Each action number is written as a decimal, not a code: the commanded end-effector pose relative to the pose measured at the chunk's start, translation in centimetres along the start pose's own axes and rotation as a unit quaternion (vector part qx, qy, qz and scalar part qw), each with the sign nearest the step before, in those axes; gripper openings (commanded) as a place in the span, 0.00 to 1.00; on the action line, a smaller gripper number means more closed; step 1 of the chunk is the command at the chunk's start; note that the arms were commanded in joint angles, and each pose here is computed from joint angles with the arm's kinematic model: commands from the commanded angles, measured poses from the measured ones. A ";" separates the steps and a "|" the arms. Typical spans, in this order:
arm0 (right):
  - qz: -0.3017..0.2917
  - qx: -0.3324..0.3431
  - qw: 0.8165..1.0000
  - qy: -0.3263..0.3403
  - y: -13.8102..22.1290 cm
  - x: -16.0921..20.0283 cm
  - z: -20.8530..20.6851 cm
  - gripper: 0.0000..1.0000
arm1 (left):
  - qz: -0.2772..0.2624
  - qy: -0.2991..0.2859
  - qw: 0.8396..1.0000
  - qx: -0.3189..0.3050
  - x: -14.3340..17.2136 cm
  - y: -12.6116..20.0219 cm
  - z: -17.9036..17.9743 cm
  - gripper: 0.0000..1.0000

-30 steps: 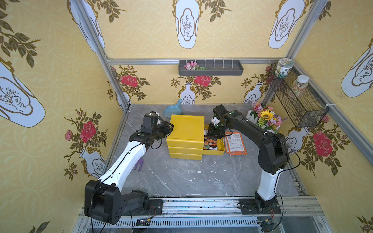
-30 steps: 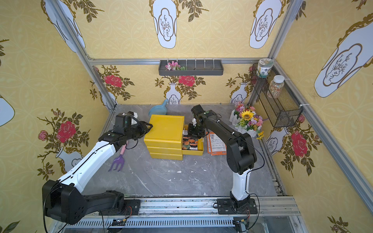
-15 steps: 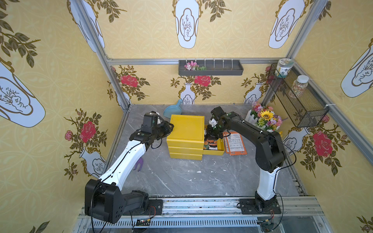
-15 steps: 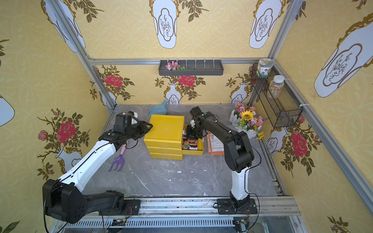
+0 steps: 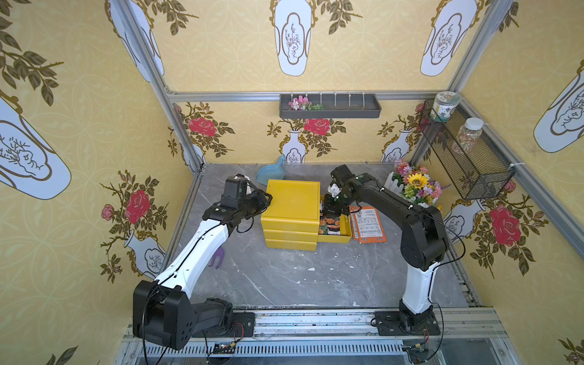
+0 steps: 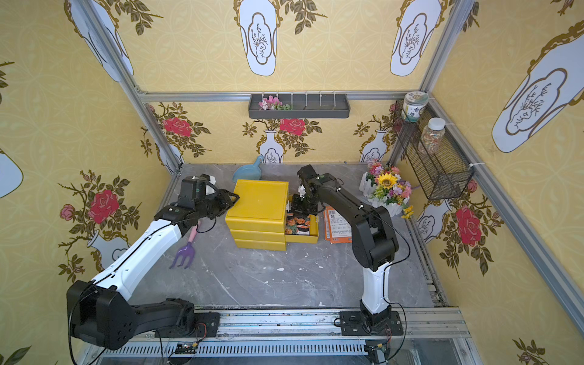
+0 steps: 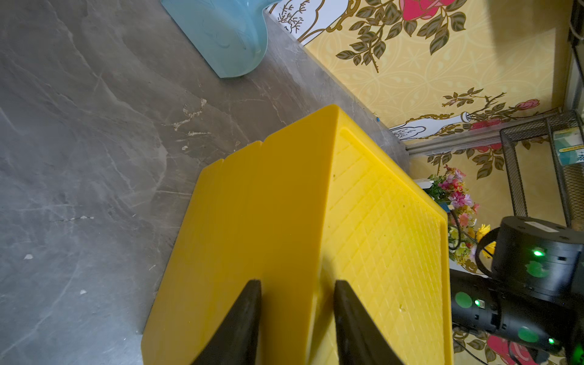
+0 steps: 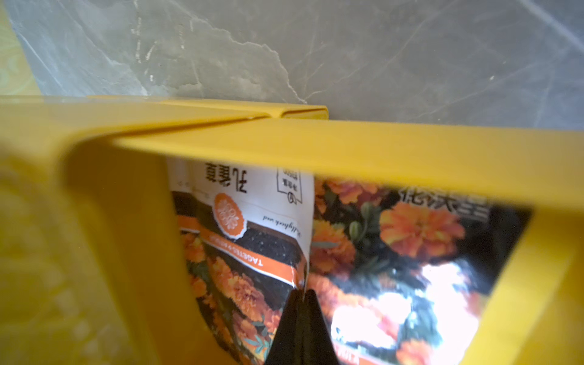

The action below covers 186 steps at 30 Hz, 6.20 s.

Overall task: Take the seed bags out of the drawer
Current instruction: Pick up the seed packet from the drawer, then place the seed packet at the center of the board, then pick up the seed packet from the drawer.

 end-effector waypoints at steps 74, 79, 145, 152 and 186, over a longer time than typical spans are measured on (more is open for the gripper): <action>0.007 0.184 0.982 -0.035 10.0 0.0 -18.7 0.00 | 0.065 0.017 0.993 -0.101 2.2 -1.2 3.9 0.42; 0.022 0.219 0.975 -0.036 9.7 0.1 -19.9 0.00 | 0.067 0.017 0.993 -0.100 2.2 -1.2 3.8 0.42; 0.005 0.098 0.994 0.041 -1.8 1.0 -1.9 0.08 | 0.066 0.022 0.992 -0.103 2.8 -0.9 4.7 0.42; 0.012 0.052 0.998 0.035 -2.8 1.2 -0.9 0.08 | 0.065 0.023 0.992 -0.105 3.0 -0.7 4.8 0.42; 0.002 0.091 0.996 0.023 -0.5 0.7 -1.8 0.22 | 0.063 0.022 0.993 -0.102 2.7 -0.8 4.5 0.42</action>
Point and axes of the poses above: each gripper's point midway between its finger pads, its own y axis back along the fingers, its own z axis along the line the jaws close on, x = y × z, the point moved 4 cm from there along y, back along the fingers, and after that the axes turned 8 degrees about y, right-handed, at the moved point
